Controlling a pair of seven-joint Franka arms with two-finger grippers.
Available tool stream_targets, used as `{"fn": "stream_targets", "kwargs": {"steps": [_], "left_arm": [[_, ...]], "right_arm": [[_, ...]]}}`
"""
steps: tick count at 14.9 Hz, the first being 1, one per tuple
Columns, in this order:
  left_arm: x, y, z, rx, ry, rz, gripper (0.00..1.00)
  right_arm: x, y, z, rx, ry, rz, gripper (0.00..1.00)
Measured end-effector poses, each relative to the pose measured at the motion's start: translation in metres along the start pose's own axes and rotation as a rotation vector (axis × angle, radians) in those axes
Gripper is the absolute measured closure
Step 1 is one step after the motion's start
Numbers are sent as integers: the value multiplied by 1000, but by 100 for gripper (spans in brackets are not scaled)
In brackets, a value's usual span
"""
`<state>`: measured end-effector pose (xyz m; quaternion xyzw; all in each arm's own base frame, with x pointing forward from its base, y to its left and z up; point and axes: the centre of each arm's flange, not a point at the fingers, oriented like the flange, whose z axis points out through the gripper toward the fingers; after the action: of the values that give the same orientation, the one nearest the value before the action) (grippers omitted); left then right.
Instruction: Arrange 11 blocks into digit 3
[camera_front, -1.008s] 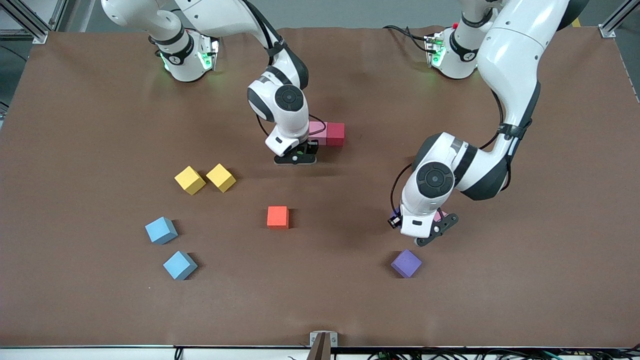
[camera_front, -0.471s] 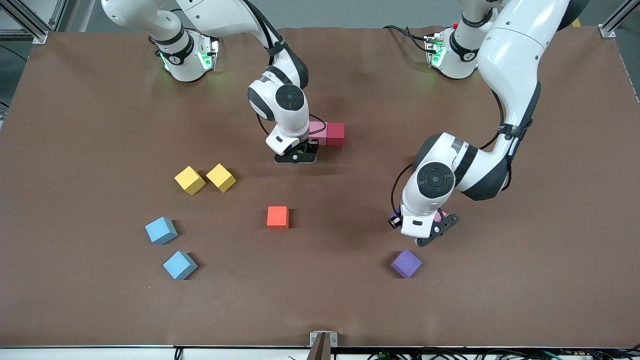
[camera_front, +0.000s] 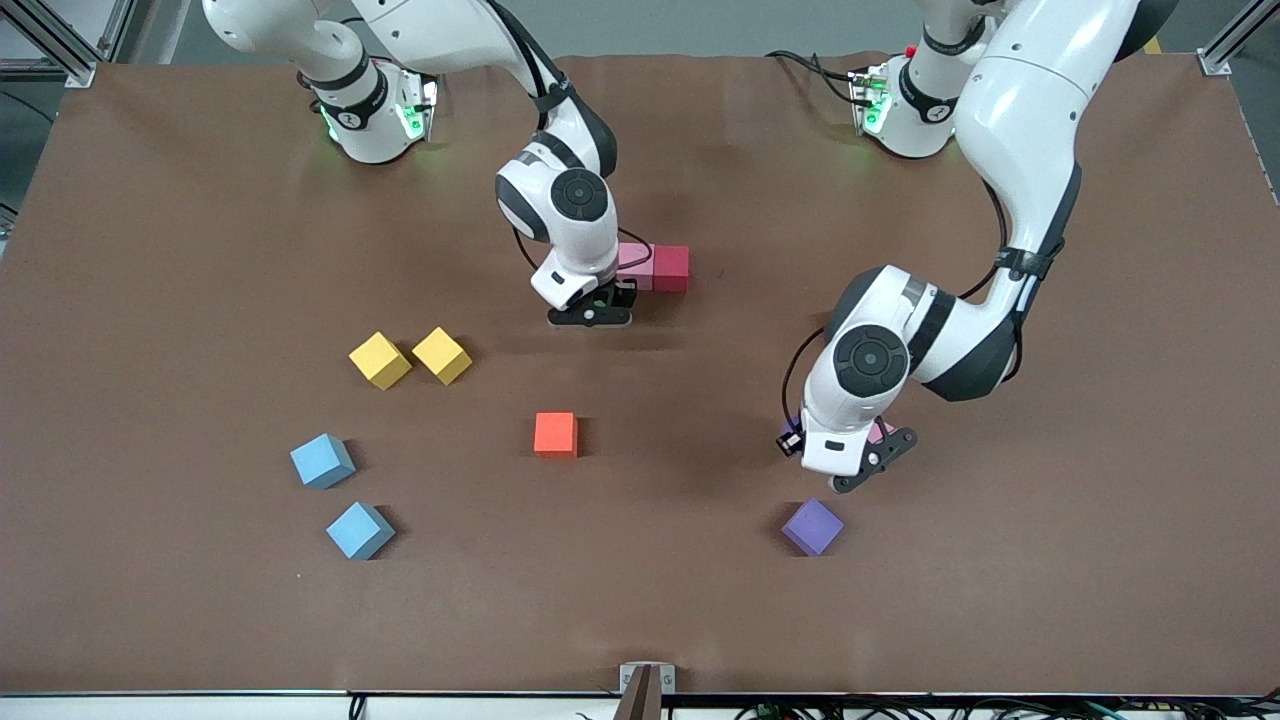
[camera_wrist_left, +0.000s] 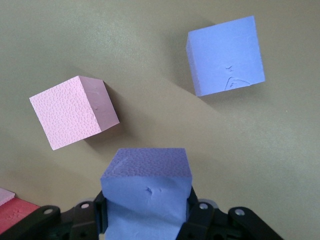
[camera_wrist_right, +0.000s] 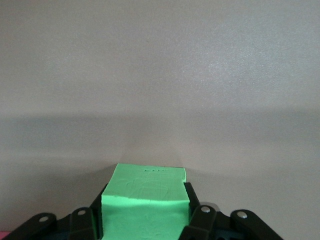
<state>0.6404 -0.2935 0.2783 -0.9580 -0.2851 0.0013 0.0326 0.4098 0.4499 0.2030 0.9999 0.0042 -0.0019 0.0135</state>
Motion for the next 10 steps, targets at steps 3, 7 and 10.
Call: {"fn": "stream_targets", "kwargs": {"steps": [3, 7, 10], "left_arm": [[0, 0, 0, 0, 0, 1, 44], [0, 0, 0, 1, 0, 1, 44], [0, 0, 0, 1, 0, 2, 44]], "right_arm": [[-1, -1, 0, 0, 0, -2, 41], [-2, -2, 0, 0, 0, -4, 41], [-5, -5, 0, -1, -1, -11, 41]]}}
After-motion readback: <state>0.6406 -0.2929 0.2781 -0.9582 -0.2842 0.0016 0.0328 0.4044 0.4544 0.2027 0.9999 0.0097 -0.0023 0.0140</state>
